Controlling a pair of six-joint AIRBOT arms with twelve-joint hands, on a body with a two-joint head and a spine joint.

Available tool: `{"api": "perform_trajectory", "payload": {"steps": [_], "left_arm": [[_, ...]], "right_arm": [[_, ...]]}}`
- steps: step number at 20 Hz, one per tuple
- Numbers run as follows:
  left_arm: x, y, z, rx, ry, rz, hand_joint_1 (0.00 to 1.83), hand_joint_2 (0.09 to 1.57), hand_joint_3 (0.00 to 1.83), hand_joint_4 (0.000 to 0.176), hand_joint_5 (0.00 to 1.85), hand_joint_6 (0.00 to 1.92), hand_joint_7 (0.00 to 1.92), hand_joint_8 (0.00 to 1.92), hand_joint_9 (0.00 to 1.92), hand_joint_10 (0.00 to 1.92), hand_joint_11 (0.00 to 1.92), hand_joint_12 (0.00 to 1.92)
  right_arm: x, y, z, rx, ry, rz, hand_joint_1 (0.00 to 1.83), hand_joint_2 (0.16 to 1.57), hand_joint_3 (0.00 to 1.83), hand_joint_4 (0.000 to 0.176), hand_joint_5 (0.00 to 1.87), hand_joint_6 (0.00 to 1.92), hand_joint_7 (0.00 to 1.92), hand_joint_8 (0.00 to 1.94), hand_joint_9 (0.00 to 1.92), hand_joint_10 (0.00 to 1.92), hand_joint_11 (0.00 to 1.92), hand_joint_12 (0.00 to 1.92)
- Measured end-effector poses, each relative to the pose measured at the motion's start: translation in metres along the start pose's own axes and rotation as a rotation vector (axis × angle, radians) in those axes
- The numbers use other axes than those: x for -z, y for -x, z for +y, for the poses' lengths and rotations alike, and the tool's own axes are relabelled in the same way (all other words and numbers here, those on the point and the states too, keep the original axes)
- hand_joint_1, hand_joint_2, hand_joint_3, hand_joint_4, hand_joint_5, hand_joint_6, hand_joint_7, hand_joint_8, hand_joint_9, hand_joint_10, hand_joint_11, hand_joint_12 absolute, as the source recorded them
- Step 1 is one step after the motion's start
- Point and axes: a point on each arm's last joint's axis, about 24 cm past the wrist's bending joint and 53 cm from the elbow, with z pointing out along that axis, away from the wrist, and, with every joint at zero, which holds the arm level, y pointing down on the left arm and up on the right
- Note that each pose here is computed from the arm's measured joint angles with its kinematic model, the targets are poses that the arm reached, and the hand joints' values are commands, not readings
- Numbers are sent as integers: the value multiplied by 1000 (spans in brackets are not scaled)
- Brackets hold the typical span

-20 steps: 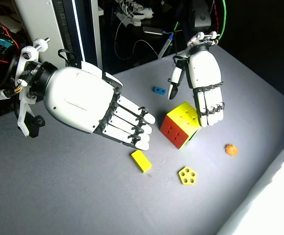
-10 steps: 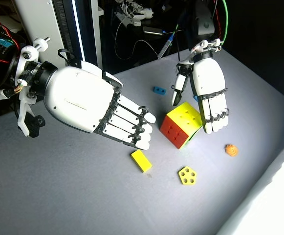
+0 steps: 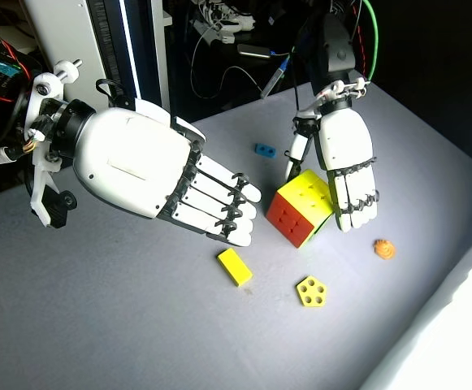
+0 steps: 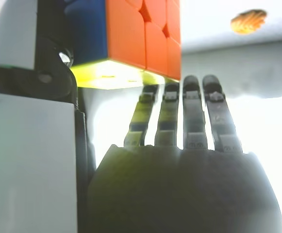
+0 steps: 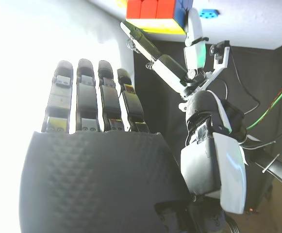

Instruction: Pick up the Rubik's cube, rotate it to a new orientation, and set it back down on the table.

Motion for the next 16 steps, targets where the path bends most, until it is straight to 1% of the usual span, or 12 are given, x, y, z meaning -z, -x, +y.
{"api": "perform_trajectory", "payload": {"steps": [3, 5, 6, 12, 13, 14, 15, 16], "left_arm": [[-3, 0, 1, -1, 3, -1, 848, 1035, 2, 0, 0, 0, 0, 0, 0, 0, 0, 0], [-4, 0, 2, 0, 5, -1, 796, 1041, 5, 0, 0, 0, 0, 0, 0, 0, 0, 0], [-5, 0, 1, -1, 5, -3, 830, 1031, 0, 0, 0, 0, 0, 0, 0, 0, 0, 0], [-8, -3, 4, -3, 13, 0, 839, 1017, 0, 0, 0, 0, 0, 0, 0, 0, 0, 0], [-8, -4, 5, -4, 14, 1, 853, 1014, 0, 0, 0, 0, 0, 0, 0, 0, 0, 0], [-8, -4, 5, -4, 15, 2, 872, 1001, 0, 0, 0, 0, 0, 0, 0, 0, 0, 0], [-8, -4, 6, -4, 15, 1, 866, 996, 0, 0, 0, 0, 0, 0, 0, 0, 0, 0], [-8, -4, 6, -4, 15, 2, 873, 994, 0, 0, 0, 0, 0, 0, 0, 0, 0, 0]], "right_arm": [[0, 4, -4, 3, -6, -8, 0, 1228, 0, 0, 63, 11, 115, 10, 83, 13, 0, 0], [-1, 5, -5, 2, -9, -11, 0, 1224, 0, 0, 49, 4, 105, 4, 70, 7, 0, 0], [-1, 6, -5, 0, -7, -14, 0, 1228, 0, 0, 43, 1, 102, 3, 69, 6, 0, 0], [-3, 6, -2, -11, 9, -23, 0, 1228, 0, 0, 61, 12, 112, 8, 72, 7, 0, 0], [-3, 8, -2, -19, 8, -29, 0, 1230, 0, 0, 43, 4, 81, 1, 51, 1, 0, 0], [-3, 8, -1, -20, 11, -32, 0, 1227, 0, 0, 58, 10, 94, 8, 51, 2, 0, 0], [-3, 9, 0, -19, 15, -36, 0, 1228, 0, 0, 60, 11, 98, 10, 50, 2, 0, 0], [-3, 11, 2, 2, 23, -43, 0, 1230, 1, 0, 68, 14, 102, 11, 58, 5, 0, 0]]}}
